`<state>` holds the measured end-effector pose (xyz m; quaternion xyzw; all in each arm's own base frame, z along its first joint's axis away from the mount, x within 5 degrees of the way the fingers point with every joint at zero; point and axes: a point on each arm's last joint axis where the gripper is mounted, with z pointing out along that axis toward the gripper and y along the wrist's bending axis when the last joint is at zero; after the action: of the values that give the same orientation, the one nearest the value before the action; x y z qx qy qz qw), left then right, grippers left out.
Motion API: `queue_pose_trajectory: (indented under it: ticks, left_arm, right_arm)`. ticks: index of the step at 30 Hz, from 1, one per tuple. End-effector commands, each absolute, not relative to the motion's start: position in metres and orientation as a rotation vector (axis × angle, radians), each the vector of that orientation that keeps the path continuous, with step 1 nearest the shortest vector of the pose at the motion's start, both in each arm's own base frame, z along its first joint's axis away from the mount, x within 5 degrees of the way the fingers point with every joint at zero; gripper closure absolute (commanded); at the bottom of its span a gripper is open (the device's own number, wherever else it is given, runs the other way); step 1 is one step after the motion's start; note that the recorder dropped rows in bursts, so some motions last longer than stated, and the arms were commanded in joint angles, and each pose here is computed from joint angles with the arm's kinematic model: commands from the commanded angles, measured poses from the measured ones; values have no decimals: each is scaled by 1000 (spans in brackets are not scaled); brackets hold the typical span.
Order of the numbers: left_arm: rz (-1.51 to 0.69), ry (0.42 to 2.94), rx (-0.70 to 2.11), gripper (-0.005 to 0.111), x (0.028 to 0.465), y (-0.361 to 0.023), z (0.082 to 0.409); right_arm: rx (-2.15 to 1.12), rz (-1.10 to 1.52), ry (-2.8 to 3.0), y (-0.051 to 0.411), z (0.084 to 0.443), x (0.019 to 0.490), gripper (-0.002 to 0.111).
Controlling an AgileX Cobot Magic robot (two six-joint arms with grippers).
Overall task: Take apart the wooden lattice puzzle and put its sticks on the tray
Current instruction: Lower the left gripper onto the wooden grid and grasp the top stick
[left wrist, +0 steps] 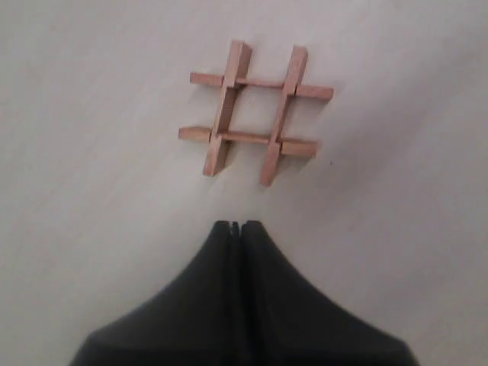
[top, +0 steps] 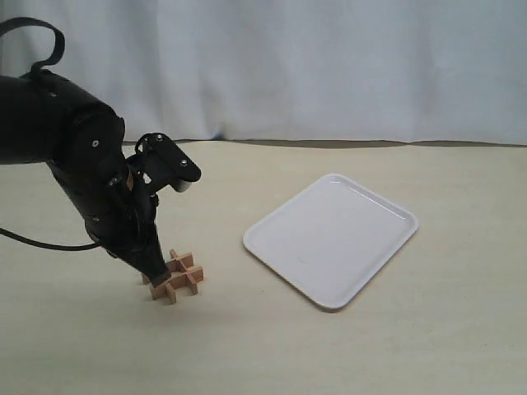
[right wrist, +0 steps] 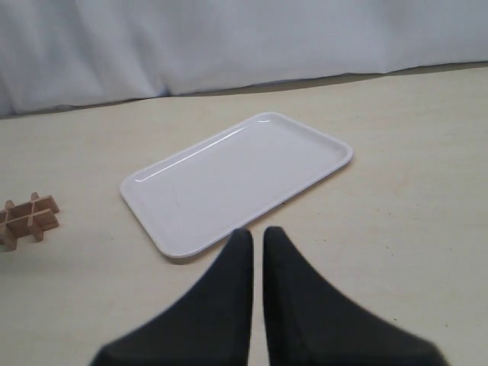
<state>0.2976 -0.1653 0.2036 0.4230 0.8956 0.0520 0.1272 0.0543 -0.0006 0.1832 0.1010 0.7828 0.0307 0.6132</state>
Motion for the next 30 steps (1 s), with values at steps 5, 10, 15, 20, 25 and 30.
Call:
queue_pose_trajectory:
  ticks: [5,10,15,20,25,30]
  left_arm:
    - [105,2682,1178,83,298,-167,195]
    - [91,2698,1177,64,297,-167,195]
    - [67,2701,1185,61,296,-168,194]
    - [30,2723,1240,61,294,-170,181]
    - [38,2747,1254,61,298,-172,164]
    - [31,2731,1250,61,305,-176,145]
  right_arm:
    - [228,63,1798,-1,184,54,104]
    - [228,63,1798,-1,184,54,104]
    - [228,63,1798,-1,184,54,104]
    - [228,63,1798,-1,184,54,104]
    - [228,63,1798,-1,184,54,104]
    - [228,63,1798,-1,184,54,104]
